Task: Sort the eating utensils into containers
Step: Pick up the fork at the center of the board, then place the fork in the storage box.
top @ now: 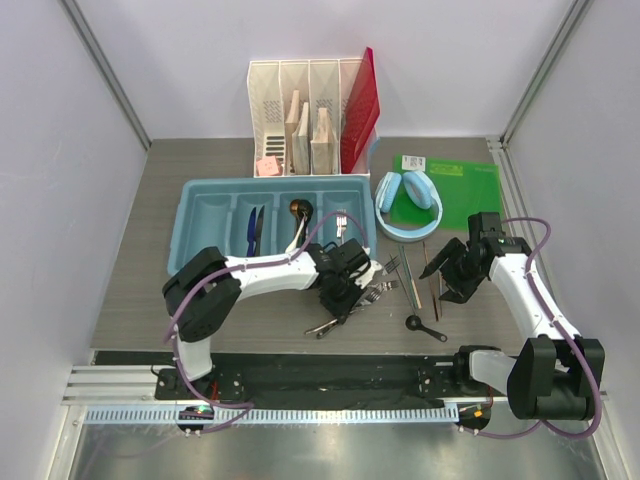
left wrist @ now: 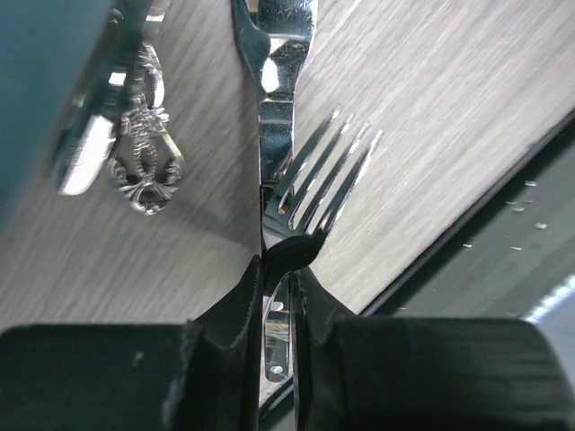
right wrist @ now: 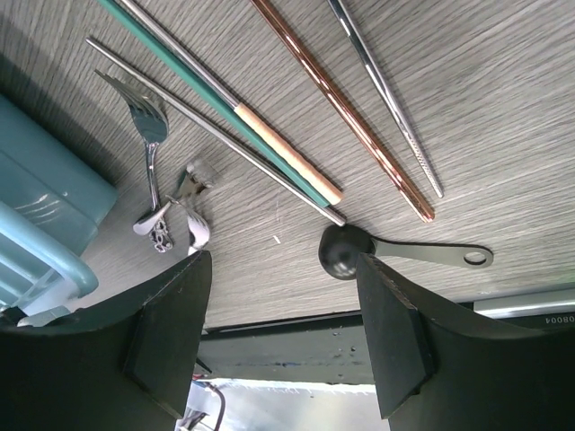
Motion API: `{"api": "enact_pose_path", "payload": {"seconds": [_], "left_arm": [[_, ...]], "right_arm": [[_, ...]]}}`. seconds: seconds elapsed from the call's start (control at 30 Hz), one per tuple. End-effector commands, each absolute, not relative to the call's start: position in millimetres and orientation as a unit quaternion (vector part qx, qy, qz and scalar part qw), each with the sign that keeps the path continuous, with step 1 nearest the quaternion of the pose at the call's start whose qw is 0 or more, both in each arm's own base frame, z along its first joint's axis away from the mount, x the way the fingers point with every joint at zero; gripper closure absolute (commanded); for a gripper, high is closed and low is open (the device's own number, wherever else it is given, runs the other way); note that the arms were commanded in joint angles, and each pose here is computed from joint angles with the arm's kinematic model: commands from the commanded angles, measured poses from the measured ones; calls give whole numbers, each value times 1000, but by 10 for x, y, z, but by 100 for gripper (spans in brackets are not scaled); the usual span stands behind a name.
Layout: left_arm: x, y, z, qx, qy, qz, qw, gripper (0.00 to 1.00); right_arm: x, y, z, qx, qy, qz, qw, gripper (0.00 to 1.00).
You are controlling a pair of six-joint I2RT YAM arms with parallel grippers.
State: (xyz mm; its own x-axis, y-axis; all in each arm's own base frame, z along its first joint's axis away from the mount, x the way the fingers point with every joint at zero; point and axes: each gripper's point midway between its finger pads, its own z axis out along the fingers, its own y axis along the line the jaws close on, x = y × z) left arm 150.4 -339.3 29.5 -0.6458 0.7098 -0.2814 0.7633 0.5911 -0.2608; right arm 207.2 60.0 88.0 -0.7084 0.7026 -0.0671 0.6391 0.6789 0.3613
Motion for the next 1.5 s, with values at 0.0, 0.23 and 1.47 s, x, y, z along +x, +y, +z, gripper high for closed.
{"api": "enact_pose_path", "payload": {"seconds": [0.0,0.23,1.47], "left_arm": [[1280,-3700,573,418,864,-276,48,100],[1135,-3726,721,411,852,-324,-1,100],[1596,-3129,1208,381,898,-180,126,100]], "right_arm": [[2153,628,952,359,910,172,113,29],[2172,632,972,359,910,175,115,30],[2209,629,838,362,911,170,104,29]]}}
